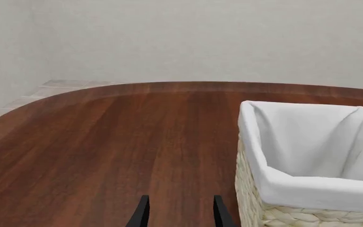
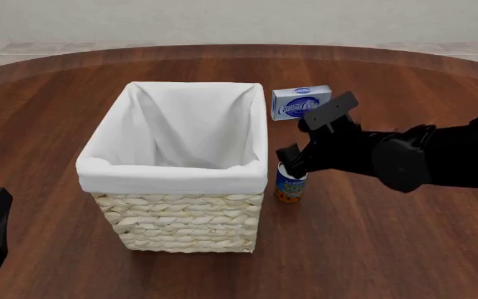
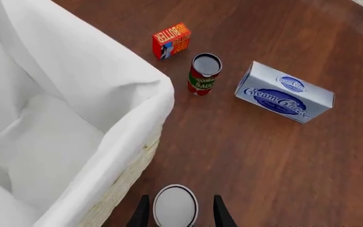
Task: Pick up the alphabet soup and put it in the basket.
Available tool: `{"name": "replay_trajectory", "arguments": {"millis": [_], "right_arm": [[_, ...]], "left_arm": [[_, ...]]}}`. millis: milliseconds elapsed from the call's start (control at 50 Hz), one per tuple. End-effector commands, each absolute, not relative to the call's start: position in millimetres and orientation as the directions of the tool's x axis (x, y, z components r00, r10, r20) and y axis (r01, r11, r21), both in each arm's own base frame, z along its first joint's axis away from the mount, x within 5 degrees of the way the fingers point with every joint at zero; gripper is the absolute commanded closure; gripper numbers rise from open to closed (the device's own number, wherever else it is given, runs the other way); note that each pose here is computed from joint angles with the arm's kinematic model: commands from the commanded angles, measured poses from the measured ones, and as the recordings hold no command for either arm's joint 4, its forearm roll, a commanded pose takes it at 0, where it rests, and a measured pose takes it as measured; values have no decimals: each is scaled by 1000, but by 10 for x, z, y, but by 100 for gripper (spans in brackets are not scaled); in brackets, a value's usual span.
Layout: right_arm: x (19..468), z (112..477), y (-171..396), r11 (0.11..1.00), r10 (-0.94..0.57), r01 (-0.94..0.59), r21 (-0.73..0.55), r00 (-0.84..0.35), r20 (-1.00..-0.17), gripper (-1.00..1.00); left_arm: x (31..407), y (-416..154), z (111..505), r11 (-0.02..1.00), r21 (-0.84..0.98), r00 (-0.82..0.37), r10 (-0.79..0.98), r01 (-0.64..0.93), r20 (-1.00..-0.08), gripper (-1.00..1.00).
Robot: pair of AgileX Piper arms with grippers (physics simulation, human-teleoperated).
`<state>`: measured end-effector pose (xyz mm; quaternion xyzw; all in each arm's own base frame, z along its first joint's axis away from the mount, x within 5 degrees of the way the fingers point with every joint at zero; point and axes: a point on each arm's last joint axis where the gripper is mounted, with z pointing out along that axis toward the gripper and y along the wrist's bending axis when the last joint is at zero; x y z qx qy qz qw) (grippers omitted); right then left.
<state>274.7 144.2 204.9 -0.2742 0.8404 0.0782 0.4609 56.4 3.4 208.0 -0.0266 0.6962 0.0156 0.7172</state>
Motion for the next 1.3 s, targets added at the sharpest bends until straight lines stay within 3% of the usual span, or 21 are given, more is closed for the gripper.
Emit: {"name": "replay_trajectory", "arguments": {"millis": [20, 1300], "right_arm": [[2746, 1995, 1450, 839, -386, -532, -113, -435, -814, -100], [2760, 1645, 1441, 857, -358, -509, -72, -490, -794, -100]], "left_arm": [[564, 34, 2078, 998, -15, 29, -14, -60, -1000, -100], [564, 31, 2079, 998, -10, 29, -9, -55, -1000, -100]]}}
